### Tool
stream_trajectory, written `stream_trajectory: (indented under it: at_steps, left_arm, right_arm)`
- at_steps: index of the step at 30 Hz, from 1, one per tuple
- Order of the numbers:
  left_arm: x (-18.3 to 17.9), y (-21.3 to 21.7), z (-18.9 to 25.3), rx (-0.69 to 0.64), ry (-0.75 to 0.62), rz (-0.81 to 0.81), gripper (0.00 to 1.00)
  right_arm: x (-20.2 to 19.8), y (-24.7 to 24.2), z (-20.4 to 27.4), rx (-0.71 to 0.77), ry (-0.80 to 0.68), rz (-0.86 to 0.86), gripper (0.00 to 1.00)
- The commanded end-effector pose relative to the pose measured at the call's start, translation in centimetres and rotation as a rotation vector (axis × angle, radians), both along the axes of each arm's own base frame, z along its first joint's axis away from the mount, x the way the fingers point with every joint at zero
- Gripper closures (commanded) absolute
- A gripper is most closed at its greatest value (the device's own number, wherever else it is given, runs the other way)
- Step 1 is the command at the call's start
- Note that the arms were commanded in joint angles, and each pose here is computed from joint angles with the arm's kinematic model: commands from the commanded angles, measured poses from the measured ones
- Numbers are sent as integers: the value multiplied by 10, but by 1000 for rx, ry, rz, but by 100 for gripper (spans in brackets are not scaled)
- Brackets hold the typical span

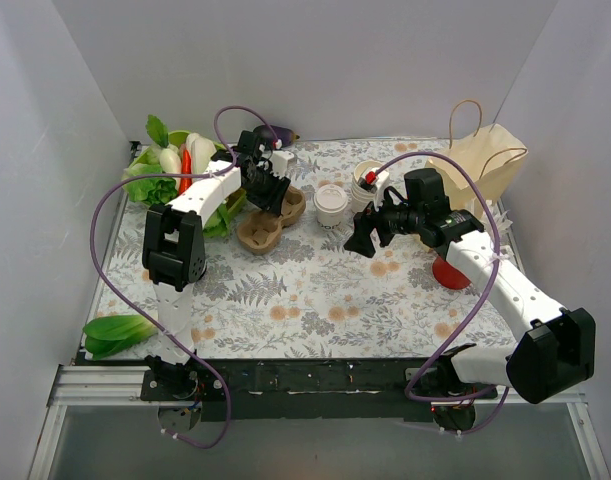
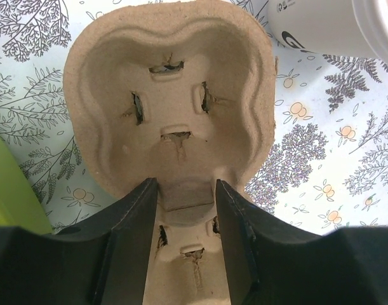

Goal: Pack the takeout coffee

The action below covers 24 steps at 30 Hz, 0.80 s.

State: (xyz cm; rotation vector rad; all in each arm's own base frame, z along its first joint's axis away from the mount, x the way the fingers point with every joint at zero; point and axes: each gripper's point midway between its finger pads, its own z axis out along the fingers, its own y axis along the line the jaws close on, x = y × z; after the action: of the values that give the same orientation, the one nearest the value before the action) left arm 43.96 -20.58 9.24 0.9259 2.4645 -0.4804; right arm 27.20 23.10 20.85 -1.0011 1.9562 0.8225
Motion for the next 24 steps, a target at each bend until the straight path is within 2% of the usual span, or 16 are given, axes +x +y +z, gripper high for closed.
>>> stream_trajectory:
  at_steps: [1, 3, 7, 19, 24]
  left_arm:
    - [6, -3, 11, 4, -40, 5, 60]
    - [7, -2, 13, 5, -45, 6, 62]
    - [8, -2, 26, -2, -72, 6, 73]
    - [5, -5, 85, -64, -144, 6, 84]
    - [0, -3, 89, -64, -155, 11, 92]
  right_arm:
    - [3, 2, 6, 26, -32, 6, 12]
    - [3, 3, 5, 25, -27, 8, 12]
    - [6, 4, 6, 23, -26, 10, 12]
    - [9, 4, 4, 11, -13, 8, 12]
    - [11, 5, 4, 10, -14, 9, 12]
